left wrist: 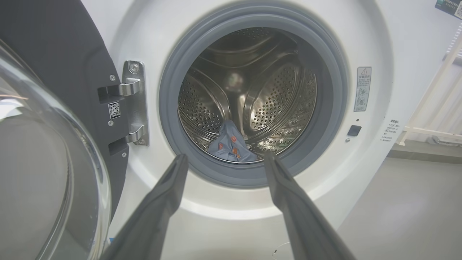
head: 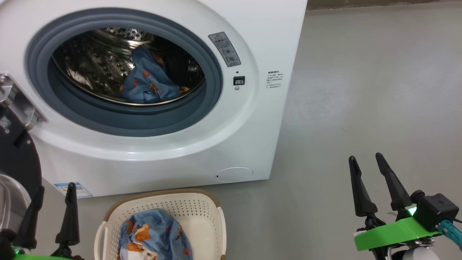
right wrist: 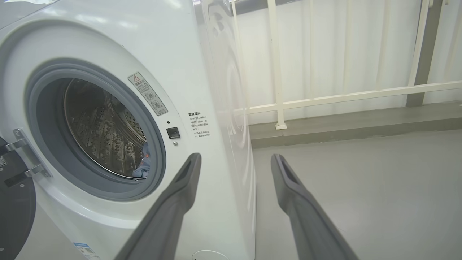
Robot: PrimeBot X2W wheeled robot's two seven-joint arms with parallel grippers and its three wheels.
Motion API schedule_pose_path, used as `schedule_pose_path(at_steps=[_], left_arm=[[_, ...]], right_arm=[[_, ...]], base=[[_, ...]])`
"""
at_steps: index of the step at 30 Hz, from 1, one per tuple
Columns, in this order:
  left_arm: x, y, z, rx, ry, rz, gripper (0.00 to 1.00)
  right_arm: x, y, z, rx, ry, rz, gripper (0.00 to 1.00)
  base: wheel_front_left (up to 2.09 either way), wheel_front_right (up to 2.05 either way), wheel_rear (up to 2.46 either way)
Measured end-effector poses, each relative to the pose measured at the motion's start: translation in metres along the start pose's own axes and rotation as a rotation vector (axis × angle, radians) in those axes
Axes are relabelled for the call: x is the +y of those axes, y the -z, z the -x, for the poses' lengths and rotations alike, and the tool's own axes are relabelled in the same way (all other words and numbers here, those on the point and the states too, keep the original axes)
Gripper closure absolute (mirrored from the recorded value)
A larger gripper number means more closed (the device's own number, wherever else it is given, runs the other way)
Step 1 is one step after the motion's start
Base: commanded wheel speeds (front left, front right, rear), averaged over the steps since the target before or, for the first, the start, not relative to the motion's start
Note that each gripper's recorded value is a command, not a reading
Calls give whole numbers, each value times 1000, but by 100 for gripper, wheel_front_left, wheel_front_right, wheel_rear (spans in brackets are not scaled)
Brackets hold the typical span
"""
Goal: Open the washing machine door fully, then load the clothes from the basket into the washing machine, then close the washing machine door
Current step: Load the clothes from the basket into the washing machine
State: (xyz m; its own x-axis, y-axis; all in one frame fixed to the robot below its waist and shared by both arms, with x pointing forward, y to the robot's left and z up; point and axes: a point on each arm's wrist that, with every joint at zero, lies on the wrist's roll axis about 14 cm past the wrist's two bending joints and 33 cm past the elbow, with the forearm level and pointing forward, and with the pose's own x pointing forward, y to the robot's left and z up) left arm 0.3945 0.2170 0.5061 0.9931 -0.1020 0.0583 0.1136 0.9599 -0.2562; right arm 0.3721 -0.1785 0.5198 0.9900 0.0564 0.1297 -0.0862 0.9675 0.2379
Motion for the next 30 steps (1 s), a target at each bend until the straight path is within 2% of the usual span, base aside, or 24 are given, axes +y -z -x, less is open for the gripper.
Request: schedule_pose_path(at_steps=[16,25,30], left_arm=[[-7,10,-1,29,23,4,0],[-20,56,2,187,81,-1,0],[-16,85,-2,303,107,-30,0]], right_arm=[[1,3,-1,5,6,-6,0],[0,10,-4,21,14,-8,0],[0,19,-8,44,17,6,0]], base=[[0,0,0],[0,0,0],[0,0,0]])
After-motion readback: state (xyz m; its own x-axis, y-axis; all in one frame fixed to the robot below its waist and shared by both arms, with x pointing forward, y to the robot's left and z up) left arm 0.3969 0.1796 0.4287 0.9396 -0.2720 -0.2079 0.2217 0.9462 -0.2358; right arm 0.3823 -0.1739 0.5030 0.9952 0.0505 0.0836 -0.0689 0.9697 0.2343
